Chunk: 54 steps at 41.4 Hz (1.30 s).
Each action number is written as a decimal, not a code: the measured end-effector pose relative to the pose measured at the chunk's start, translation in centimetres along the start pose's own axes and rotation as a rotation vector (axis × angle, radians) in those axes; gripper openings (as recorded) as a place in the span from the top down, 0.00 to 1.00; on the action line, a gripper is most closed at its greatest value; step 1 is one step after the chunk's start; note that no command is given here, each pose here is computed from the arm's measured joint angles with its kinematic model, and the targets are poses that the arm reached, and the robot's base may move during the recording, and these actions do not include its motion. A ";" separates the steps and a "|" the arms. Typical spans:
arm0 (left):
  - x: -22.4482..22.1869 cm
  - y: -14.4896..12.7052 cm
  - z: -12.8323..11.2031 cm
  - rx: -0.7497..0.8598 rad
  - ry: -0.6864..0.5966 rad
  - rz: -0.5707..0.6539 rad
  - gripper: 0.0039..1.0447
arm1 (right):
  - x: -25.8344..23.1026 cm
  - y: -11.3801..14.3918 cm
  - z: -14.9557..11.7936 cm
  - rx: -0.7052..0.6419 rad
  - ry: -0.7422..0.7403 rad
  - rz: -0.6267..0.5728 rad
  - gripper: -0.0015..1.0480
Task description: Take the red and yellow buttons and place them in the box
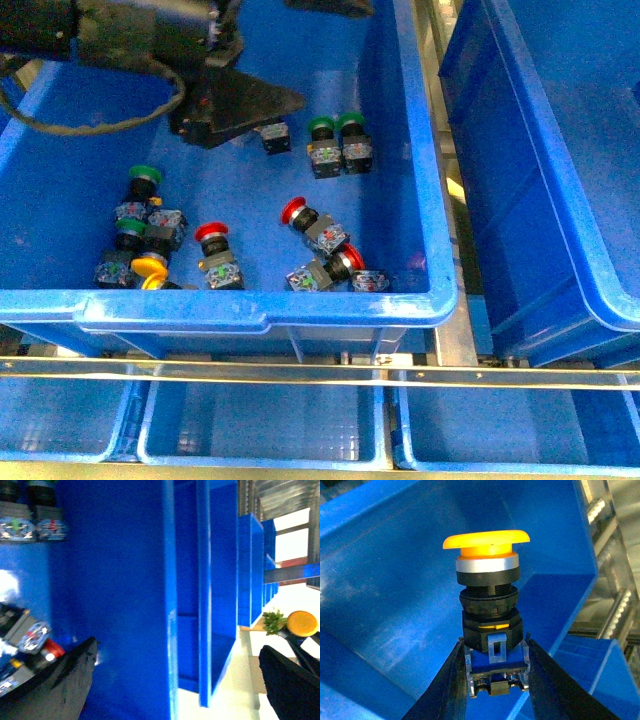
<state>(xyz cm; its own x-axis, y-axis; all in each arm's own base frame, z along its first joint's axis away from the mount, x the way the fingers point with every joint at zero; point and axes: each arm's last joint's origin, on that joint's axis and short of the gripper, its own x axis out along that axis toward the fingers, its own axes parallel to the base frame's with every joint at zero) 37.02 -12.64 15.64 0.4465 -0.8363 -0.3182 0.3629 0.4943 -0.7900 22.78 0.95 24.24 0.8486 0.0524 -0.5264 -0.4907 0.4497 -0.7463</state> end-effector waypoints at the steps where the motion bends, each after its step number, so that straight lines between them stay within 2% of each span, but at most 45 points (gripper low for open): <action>1: -0.3 0.2 -0.1 0.014 -0.007 0.013 0.08 | -0.1 0.0 -0.2 0.007 0.003 -0.009 0.75; 8: -3.2 1.1 -0.4 0.115 -0.062 0.092 0.08 | -0.9 -0.1 -1.8 0.080 0.017 -0.127 0.75; 18: -6.3 0.9 -1.4 0.219 -0.097 0.147 0.08 | -1.9 1.0 -3.0 0.146 0.013 -0.194 0.75; 23: -8.7 1.4 -2.8 0.279 -0.119 0.208 0.08 | -2.9 1.5 -3.9 0.210 0.005 -0.273 0.75; 27: -10.8 1.7 -4.2 0.353 -0.186 0.285 0.08 | -3.5 1.9 -4.5 0.260 -0.018 -0.348 0.75; 29: -11.1 2.3 -5.4 0.503 -0.367 0.484 0.16 | -3.7 2.1 -4.6 0.280 -0.040 -0.380 0.75; 30: -11.4 2.5 -5.9 0.544 -0.436 0.538 0.20 | -3.7 2.1 -4.6 0.291 -0.047 -0.392 0.75; 34: -13.7 2.6 -8.8 0.622 -0.688 0.788 0.37 | -4.0 2.4 -4.7 0.317 -0.078 -0.439 0.75; 40: -15.7 1.0 -9.7 0.665 -0.794 0.815 0.58 | -4.1 3.0 -5.0 0.355 -0.096 -0.501 0.75; 50: -18.3 0.2 -11.6 0.672 -0.772 0.827 0.97 | -4.6 4.9 -4.7 0.431 -0.152 -0.545 0.75; 54: -19.2 -1.0 -12.3 0.678 -0.773 0.828 0.98 | -4.9 5.7 -4.8 0.460 -0.182 -0.553 0.75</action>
<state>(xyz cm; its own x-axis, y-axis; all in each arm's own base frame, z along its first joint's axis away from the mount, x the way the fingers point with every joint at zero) 18.02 0.04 16.12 0.9998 0.0076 -0.0193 -0.0080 0.9998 -0.0184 14.91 -1.00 20.64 0.9868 -0.1610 -0.0180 0.1160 0.7794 -0.6157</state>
